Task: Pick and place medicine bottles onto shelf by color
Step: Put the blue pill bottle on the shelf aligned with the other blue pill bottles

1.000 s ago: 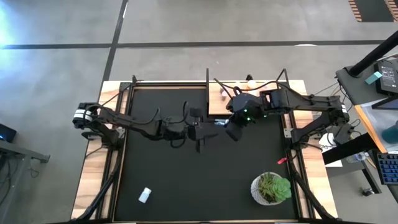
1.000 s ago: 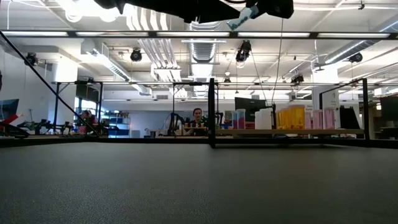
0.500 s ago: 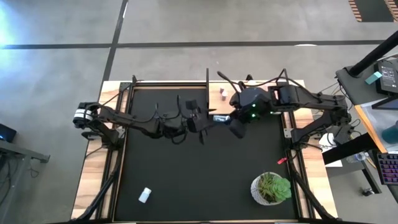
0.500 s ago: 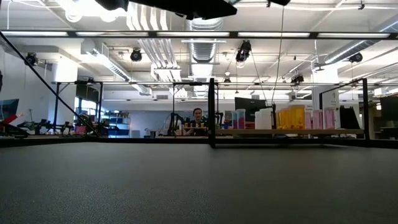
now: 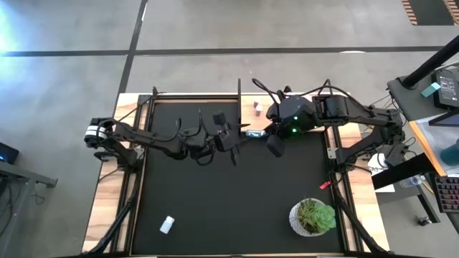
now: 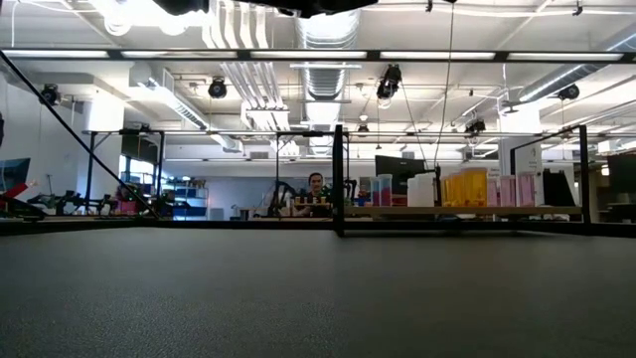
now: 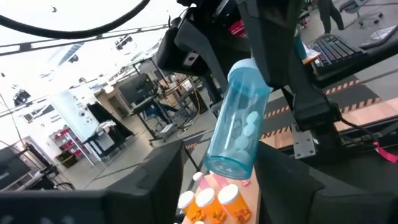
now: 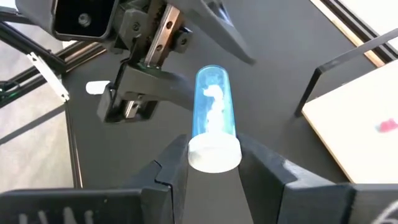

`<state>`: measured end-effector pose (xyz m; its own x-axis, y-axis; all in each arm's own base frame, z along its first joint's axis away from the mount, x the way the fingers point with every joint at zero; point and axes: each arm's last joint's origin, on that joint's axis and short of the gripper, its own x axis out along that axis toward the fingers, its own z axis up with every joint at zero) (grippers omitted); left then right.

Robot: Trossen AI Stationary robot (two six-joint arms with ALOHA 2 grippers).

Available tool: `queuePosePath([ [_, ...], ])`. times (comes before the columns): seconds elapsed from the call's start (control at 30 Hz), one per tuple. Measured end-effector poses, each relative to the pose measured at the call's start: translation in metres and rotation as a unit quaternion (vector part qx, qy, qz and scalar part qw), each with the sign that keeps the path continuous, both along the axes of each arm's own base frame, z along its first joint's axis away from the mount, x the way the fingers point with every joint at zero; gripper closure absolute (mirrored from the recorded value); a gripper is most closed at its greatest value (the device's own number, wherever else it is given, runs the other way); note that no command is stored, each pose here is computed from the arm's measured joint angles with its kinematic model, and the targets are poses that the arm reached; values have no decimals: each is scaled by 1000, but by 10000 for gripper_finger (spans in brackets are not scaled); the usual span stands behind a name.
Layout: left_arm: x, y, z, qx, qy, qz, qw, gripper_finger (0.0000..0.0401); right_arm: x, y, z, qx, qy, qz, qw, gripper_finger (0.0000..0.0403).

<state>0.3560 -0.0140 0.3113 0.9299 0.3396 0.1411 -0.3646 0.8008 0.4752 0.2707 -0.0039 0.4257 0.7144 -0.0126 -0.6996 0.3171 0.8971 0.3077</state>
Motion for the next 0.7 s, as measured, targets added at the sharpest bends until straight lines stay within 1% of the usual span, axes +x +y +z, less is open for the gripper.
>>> queuePosePath([
  [0.23,0,-1,0,0,0,-2,1000,280,0,-2,0,-1,-1,-2,1000,292],
  [0.37,0,-2,-1,1,3,-6,1000,304,0,-2,0,-1,-1,-2,1000,291],
  [0.57,0,-3,-1,0,4,-15,1000,311,-1,-2,1,-1,-1,0,1000,290],
  [0.7,0,-4,-1,-2,3,-18,1000,313,-1,-2,0,-5,-1,3,1000,274],
])
